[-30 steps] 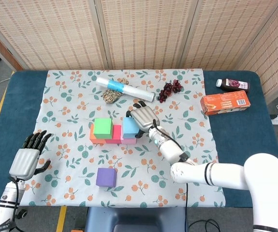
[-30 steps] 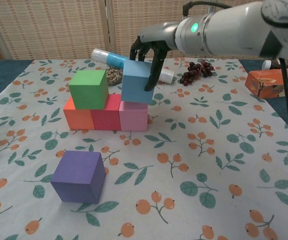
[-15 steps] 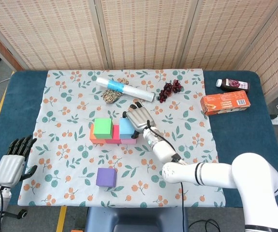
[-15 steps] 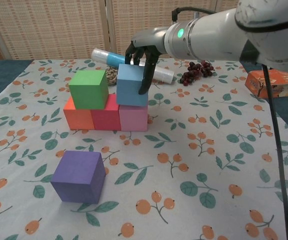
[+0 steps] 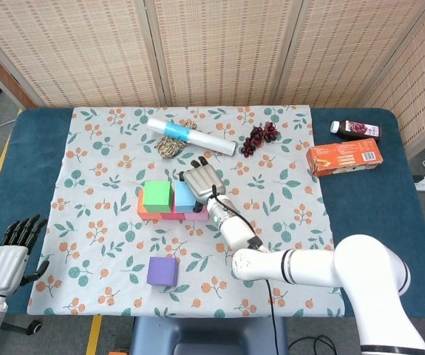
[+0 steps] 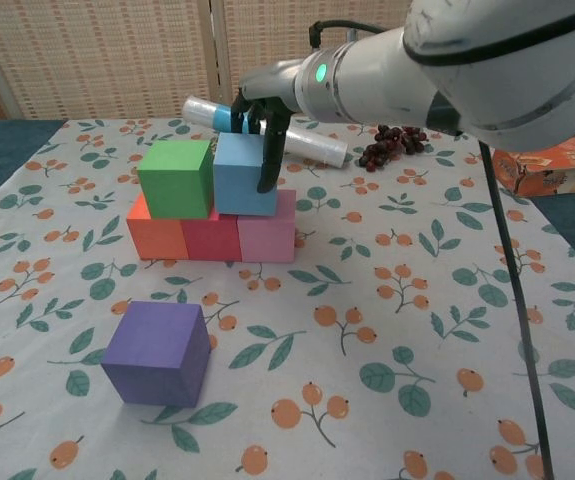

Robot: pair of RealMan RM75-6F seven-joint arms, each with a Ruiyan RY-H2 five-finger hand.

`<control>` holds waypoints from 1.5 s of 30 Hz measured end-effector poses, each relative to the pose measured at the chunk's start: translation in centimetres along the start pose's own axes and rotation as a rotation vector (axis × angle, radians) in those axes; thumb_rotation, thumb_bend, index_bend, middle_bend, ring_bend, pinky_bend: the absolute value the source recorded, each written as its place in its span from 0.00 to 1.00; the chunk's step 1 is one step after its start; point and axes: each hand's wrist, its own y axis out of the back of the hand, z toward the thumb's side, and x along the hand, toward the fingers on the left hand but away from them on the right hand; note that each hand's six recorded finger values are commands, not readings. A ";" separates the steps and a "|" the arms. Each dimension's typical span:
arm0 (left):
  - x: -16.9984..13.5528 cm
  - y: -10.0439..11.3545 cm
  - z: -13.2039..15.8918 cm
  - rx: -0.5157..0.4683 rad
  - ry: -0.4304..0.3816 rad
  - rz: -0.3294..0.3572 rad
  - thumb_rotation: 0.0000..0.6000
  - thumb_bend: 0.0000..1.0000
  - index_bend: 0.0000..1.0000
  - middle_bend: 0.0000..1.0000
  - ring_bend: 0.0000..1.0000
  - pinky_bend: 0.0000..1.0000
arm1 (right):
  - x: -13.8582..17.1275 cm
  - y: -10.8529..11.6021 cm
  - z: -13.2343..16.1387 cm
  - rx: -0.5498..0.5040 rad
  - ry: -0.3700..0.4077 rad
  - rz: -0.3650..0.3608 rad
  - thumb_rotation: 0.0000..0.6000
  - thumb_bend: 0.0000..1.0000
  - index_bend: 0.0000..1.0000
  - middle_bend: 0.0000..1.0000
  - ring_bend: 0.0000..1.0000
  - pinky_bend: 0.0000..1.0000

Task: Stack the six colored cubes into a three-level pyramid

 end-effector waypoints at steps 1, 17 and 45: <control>0.0 0.0 -0.1 -0.001 0.000 0.000 1.00 0.32 0.00 0.00 0.00 0.06 | 0.0 0.0 0.1 0.002 -0.002 0.000 1.00 0.00 0.45 0.37 0.10 0.00; 0.0 -0.1 0.0 -0.016 -0.011 -0.006 1.00 0.32 0.00 0.00 0.00 0.06 | -0.6 -0.2 0.5 0.025 -0.024 0.013 1.00 0.00 0.40 0.37 0.10 0.00; -0.2 -0.3 0.1 -0.020 -0.009 -0.011 1.00 0.32 0.00 0.00 0.00 0.06 | -0.1 -0.2 -0.2 0.035 -0.039 0.019 1.00 0.00 0.33 0.28 0.00 0.00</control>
